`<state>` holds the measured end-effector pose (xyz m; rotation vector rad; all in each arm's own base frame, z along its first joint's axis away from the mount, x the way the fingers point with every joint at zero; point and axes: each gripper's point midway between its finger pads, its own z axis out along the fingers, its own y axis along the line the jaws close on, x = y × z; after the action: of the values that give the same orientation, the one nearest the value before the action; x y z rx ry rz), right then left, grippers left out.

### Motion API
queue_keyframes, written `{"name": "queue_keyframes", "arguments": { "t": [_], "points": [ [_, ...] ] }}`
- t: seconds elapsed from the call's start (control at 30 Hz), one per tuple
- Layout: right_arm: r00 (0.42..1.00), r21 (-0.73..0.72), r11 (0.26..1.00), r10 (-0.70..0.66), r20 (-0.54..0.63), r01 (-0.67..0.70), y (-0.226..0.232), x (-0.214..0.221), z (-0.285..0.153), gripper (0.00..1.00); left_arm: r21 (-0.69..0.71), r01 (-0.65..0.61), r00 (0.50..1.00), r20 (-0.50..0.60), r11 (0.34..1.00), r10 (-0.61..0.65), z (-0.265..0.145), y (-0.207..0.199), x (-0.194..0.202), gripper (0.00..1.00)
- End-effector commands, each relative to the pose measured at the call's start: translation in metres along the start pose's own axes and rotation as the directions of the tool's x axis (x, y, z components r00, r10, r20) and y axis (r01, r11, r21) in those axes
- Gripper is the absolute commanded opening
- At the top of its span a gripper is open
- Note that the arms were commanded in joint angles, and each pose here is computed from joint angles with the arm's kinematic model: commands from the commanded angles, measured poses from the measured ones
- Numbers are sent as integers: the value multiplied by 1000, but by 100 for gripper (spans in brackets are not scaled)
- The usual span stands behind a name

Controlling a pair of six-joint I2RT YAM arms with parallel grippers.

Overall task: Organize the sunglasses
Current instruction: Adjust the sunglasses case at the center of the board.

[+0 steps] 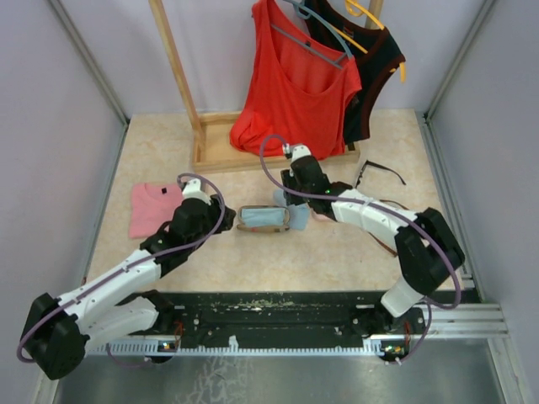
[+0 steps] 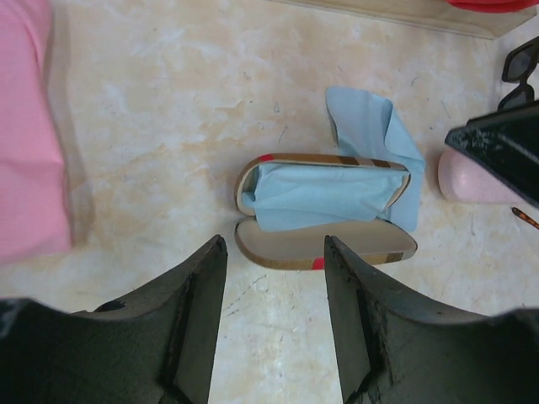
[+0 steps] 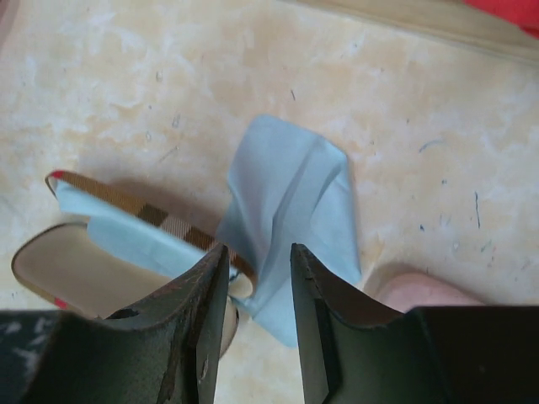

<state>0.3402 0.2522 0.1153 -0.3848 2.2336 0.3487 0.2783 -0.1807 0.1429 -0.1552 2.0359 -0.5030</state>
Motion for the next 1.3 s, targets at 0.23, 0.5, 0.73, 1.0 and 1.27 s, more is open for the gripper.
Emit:
{"name": "queue_keyframes", "arguments": {
  "t": [0.23,0.5,0.73,1.0,1.27],
  "points": [
    [994,17,997,-69,-84,71,3,-10,47,32,-98,38,998,-52,995,-43,-32,37,22,58],
    [984,-8,996,-87,-155,86,5,6,50,30,-103,29,998,-46,994,-34,-35,37,18,58],
    [981,-39,996,-86,-177,80,13,19,40,30,-104,24,999,-31,994,-27,-37,37,13,59],
    [979,-49,996,-85,-183,78,20,27,24,30,-107,24,999,-26,994,-27,-39,38,11,59],
    [973,-63,995,-90,-210,79,33,53,9,30,-106,20,1000,-19,994,-22,-40,38,9,59]
  ]
}}
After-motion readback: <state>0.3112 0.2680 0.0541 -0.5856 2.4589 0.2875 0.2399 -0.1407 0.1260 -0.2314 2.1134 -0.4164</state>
